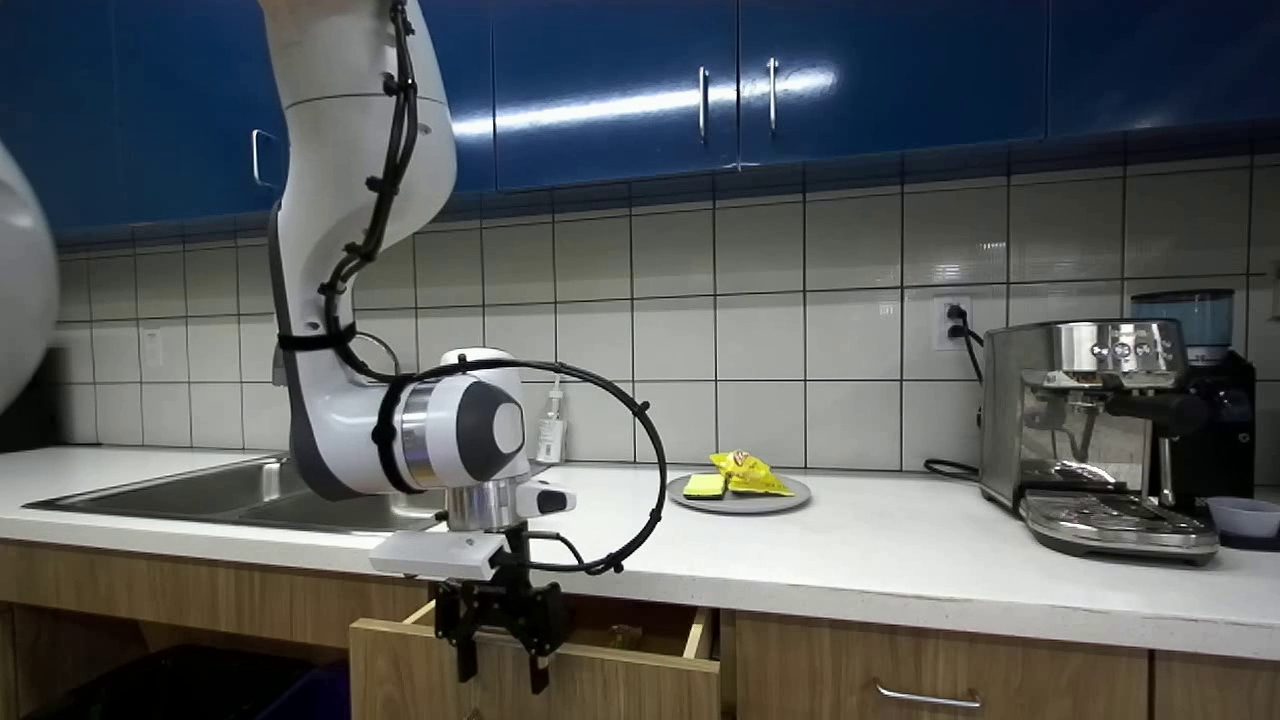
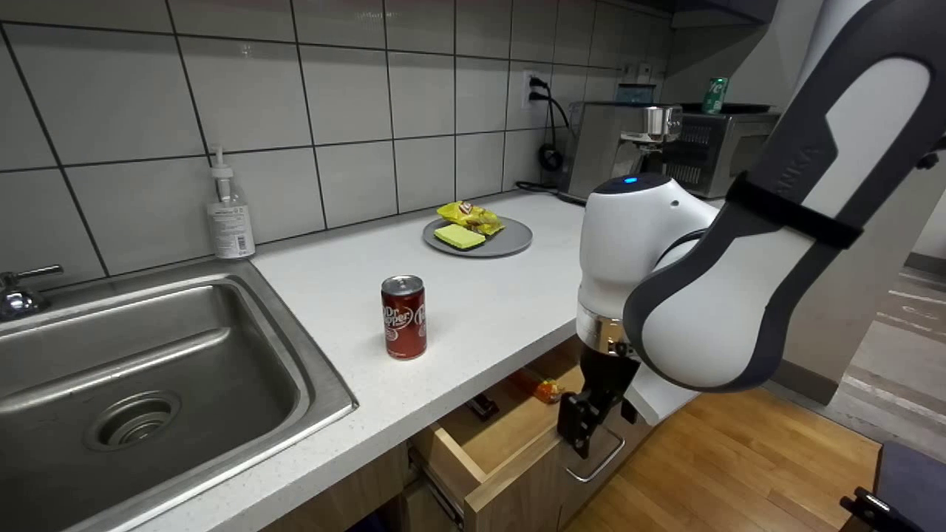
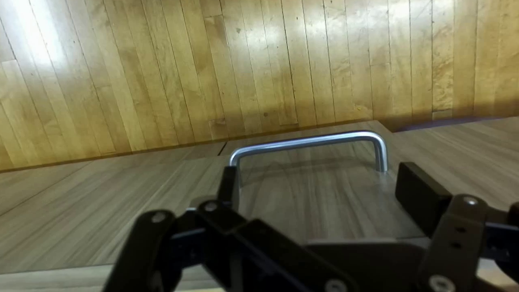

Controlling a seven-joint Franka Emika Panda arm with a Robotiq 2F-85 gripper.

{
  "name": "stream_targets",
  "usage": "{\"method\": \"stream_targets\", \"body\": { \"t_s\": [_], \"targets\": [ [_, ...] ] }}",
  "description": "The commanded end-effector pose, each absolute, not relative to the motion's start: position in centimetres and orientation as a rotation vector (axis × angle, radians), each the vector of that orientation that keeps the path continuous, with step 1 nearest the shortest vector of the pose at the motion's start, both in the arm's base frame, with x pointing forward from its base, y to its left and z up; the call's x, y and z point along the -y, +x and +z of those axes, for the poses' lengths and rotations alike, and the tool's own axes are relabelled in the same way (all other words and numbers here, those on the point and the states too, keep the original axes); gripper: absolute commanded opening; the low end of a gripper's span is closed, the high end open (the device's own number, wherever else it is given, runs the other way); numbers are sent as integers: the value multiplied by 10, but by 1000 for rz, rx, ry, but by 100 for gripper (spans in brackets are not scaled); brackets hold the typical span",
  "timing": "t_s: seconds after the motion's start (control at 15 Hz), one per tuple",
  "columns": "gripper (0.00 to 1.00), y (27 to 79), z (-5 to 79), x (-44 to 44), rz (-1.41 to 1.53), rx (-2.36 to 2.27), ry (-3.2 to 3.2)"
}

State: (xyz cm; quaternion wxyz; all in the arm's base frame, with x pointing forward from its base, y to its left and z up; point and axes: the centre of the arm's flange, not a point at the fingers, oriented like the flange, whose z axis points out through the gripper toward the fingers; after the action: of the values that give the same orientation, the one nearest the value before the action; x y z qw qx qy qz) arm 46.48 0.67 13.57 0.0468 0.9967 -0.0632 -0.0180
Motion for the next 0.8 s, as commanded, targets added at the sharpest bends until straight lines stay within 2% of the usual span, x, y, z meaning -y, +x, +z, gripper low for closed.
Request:
{"method": "stream_targets", "body": {
  "t_s": [0.0,0.73],
  "targets": [
    [100,441,155,-7,47,113,3073],
    [100,424,149,0,229,-16,3069]
  ]
}}
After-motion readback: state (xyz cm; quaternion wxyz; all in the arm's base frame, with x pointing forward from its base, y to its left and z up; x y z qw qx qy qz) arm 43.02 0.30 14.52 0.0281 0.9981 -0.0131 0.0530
